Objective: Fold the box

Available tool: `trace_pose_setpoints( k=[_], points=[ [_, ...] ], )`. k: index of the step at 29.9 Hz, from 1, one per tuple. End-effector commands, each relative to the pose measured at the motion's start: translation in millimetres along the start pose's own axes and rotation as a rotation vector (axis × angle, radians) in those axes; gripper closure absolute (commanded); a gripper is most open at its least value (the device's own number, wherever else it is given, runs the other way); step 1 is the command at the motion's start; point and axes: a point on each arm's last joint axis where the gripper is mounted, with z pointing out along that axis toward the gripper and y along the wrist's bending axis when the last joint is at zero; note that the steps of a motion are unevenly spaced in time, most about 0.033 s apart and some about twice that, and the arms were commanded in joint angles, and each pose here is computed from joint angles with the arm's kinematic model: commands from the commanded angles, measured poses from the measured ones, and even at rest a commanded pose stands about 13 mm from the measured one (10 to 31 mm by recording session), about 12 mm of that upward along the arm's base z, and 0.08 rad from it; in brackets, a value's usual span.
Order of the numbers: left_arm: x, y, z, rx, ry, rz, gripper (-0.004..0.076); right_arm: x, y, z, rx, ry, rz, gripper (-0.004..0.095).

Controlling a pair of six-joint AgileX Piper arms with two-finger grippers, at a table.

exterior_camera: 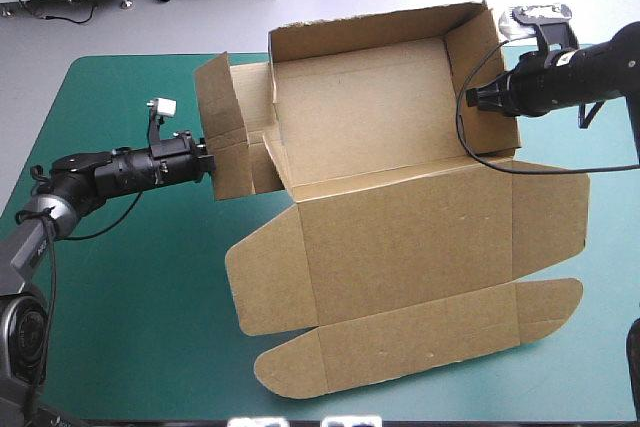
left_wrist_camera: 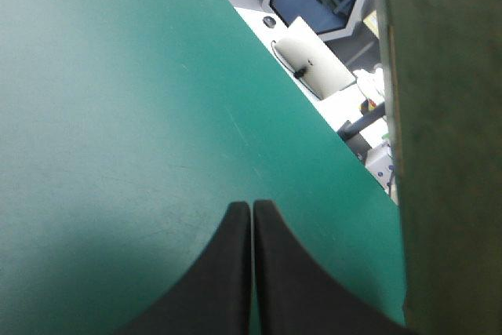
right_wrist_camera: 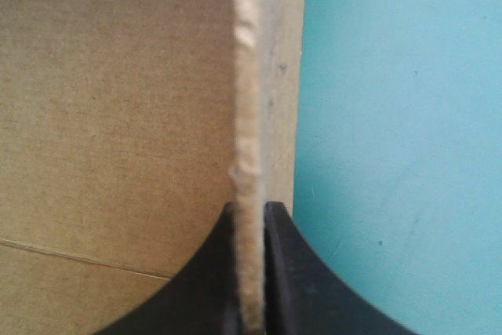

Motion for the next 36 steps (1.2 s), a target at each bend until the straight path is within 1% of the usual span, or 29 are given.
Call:
trace_pose_setpoints(
  k=[1, 8, 15, 18, 22, 28, 30, 32, 35, 36],
  points=[
    [-12, -42, 3, 0.182, -0.038, 0.044, 0.0724, -3, 13, -27, -0.008, -0.069, -0.017, 0.0931],
    [-15, -59, -3, 0.195, -0.059, 0.059, 0.0724, -1, 8, -27, 0.041, -0.055, -0.023, 0.0931],
    [-17, -81, -10, 0.214, -0.072, 0.082, 0.0724, -2, 5, -19, 0.035, -0.041, -0.014, 0.0931],
    [-18, -90, -14, 0.219, -0.077, 0.076, 0.0724, -3, 4, -13, 0.019, -0.031, -0.004, 0.093],
    [-18, -92, -15, 0.222, -0.076, 0.054, 0.0724, -5, 5, -4, 0.012, -0.019, -0.009, 0.0929],
    [-20, -95, -16, 0.226, -0.071, -0.004, 0.0718, -8, 17, 15, -0.012, -0.013, -0.028, 0.0927],
    [-20, -95, -16, 0.224, -0.068, -0.002, 0.0698, -10, 21, 22, -0.006, -0.009, -0.03, 0.0926],
    [-20, -95, -16, 0.224, -0.068, -0.002, 0.0657, -10, 24, 28, 0.001, 0.006, -0.038, 0.0926],
    [-18, -94, -16, 0.214, -0.056, 0.001, 0.0564, -9, 27, 38, -0.009, 0.027, -0.045, 0.0926],
    [-17, -94, -16, 0.208, -0.045, 0.006, 0.0504, -9, 28, 40, -0.012, 0.03, -0.045, 0.0926]
  ],
)
